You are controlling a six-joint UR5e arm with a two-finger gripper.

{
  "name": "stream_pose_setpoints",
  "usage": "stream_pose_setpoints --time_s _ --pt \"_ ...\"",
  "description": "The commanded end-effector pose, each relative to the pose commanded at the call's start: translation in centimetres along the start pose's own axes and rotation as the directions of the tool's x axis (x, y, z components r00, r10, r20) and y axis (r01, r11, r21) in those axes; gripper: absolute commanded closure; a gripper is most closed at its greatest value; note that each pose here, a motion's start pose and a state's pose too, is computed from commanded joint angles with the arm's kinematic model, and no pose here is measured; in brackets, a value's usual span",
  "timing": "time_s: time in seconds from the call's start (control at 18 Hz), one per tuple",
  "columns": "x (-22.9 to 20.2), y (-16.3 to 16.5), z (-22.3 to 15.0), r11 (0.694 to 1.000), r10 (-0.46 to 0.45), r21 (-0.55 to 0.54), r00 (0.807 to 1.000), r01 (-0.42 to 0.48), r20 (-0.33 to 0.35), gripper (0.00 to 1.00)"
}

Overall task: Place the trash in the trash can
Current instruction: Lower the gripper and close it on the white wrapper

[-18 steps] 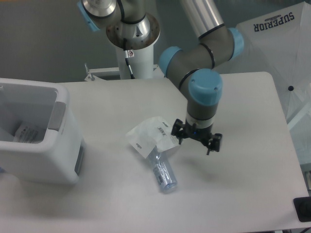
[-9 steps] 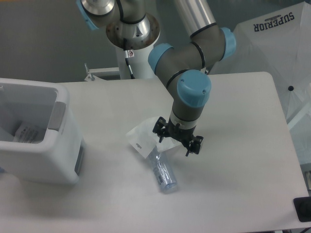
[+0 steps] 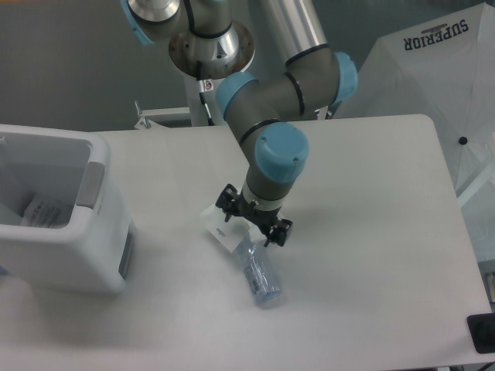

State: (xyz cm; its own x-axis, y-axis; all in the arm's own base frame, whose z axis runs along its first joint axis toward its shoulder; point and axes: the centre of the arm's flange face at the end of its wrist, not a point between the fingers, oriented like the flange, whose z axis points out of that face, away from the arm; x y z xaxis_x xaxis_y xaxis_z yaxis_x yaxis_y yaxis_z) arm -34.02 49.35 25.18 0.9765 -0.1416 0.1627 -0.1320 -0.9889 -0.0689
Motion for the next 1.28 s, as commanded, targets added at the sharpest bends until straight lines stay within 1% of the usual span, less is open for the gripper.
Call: stream_pose_setpoints --time_s 0.06,0.11,0.28,0.33,0.39,0.94,1.28 --pt "0.1 0.1 0.2 1.0 -0.001 -0.002 1.0 0.001 -0.004 0.12" --pt "0.2 0.1 0.4 1.0 0.002 -0.004 1.0 -0.002 -0.009 0.34" --pt "0.7 -0.2 0.7 1.0 0.009 -0.006 1.0 -0.009 -0.013 0.81" --pt "0.7 -0.2 0.7 1.0 0.009 -0.005 1.0 -0.009 -0.013 0.95" --pt "0.7 -0.2 0.5 1.0 0.008 -0.003 1.0 -0.008 -0.011 1.0" --pt "0.2 -0.2 -0.4 1.0 0.003 0.011 1.0 -0.003 0.001 1.0" --pt "0.4 0.1 -4.5 0.993 -0.012 0.116 1.0 0.01 0.019 1.0"
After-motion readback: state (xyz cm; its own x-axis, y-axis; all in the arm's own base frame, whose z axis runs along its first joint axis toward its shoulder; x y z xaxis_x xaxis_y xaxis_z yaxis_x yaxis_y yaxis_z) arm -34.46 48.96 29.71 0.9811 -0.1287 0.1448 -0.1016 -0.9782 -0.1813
